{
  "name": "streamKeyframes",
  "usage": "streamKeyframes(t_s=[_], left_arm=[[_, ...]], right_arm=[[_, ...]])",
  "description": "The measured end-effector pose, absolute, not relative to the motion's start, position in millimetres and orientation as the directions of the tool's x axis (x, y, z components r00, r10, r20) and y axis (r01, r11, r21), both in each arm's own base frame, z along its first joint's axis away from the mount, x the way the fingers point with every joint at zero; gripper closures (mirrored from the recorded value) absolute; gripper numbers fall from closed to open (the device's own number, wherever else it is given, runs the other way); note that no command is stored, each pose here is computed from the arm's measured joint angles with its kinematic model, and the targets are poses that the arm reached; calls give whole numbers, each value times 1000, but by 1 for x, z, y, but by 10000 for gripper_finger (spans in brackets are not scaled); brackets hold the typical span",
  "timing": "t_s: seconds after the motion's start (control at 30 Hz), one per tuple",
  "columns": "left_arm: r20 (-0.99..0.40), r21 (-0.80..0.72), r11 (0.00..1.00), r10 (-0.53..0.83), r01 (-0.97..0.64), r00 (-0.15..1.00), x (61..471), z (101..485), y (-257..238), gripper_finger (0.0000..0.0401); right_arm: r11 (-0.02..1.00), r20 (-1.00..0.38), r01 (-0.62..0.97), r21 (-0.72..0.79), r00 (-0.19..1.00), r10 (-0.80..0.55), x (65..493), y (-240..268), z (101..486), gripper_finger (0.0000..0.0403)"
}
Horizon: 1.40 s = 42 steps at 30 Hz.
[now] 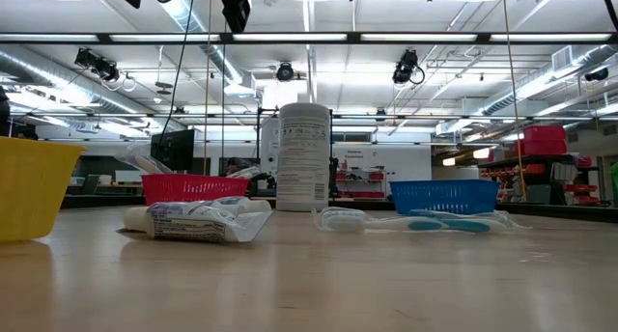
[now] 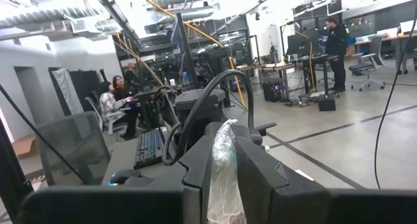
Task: Pick & Place Travel size toiletries
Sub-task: Put the green toothbrush into the orange basket
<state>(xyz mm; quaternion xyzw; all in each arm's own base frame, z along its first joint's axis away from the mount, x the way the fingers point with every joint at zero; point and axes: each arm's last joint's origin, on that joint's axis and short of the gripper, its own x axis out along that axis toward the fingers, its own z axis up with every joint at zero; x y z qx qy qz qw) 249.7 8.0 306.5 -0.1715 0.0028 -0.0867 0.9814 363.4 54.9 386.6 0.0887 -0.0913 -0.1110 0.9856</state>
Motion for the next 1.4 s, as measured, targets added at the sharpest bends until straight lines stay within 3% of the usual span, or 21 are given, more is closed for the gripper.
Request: streamKeyframes(t_s=[0.53,0.97,1.13,1.4], left_arm=[[25,-321,931,-177,176,984,250,307,8,349],[25,-322,931,-176,174,984,250,307,8,360],[26,-323,930,-176,175,984,250,307,8,362],[26,-321,932,-169,168,985,250,307,8,363]], right_arm=[[958,157,208,195,958,-240,363,54,386,339],[959,159,206,195,958,-239,363,54,386,326],[968,166,165,190,966,-197,364,56,387,290],[965,178,143,218,967,-183,362,56,390,185]])
